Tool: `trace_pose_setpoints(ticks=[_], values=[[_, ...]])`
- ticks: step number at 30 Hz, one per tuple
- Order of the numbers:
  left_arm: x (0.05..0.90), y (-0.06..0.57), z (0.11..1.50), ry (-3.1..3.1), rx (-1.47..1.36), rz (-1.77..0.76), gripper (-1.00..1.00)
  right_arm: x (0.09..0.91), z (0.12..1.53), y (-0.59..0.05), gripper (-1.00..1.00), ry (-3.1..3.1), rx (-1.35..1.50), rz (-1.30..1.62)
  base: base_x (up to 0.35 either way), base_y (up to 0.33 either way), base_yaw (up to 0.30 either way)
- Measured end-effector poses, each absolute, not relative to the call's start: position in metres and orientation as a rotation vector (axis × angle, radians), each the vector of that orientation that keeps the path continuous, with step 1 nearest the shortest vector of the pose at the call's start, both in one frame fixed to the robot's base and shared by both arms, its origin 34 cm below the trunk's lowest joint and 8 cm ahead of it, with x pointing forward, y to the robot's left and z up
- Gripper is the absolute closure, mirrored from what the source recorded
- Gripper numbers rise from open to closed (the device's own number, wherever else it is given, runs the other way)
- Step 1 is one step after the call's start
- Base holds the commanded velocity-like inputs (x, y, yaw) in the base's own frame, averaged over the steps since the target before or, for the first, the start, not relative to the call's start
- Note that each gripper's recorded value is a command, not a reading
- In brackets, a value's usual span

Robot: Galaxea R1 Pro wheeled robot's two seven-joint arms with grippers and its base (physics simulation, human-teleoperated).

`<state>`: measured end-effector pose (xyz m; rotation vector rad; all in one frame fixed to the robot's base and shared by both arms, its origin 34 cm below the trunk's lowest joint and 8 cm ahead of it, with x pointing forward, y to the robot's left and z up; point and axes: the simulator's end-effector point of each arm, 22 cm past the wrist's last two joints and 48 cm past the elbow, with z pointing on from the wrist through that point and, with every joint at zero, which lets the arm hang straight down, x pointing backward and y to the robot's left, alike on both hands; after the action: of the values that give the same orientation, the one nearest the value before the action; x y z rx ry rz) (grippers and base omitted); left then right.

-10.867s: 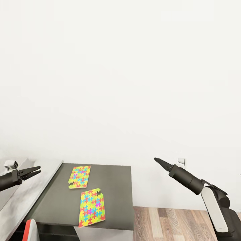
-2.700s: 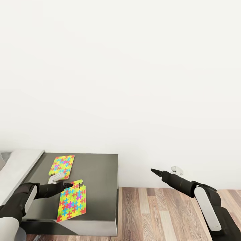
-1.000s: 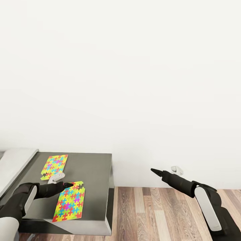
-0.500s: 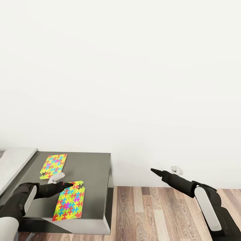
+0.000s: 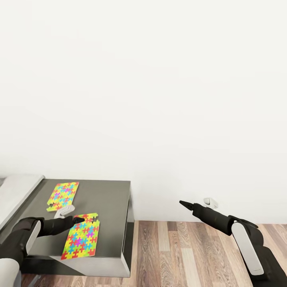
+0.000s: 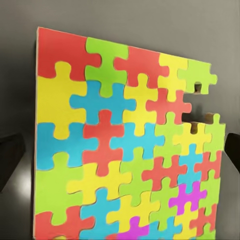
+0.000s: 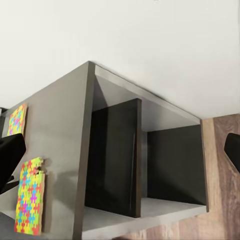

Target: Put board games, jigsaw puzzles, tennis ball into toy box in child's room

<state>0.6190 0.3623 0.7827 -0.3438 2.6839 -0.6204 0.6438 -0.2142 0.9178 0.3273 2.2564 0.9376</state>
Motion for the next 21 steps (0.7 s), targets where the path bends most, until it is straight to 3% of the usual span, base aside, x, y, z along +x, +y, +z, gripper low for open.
trace_pose_setpoints(ticks=[21], values=[[0.6178,0.3604,0.7815,2.690,-0.343,-0.623,-1.00,0.6435,0.9177,-0.2141,-1.00,2.258,0.327,0.938,-0.004,-0.020,0.000]])
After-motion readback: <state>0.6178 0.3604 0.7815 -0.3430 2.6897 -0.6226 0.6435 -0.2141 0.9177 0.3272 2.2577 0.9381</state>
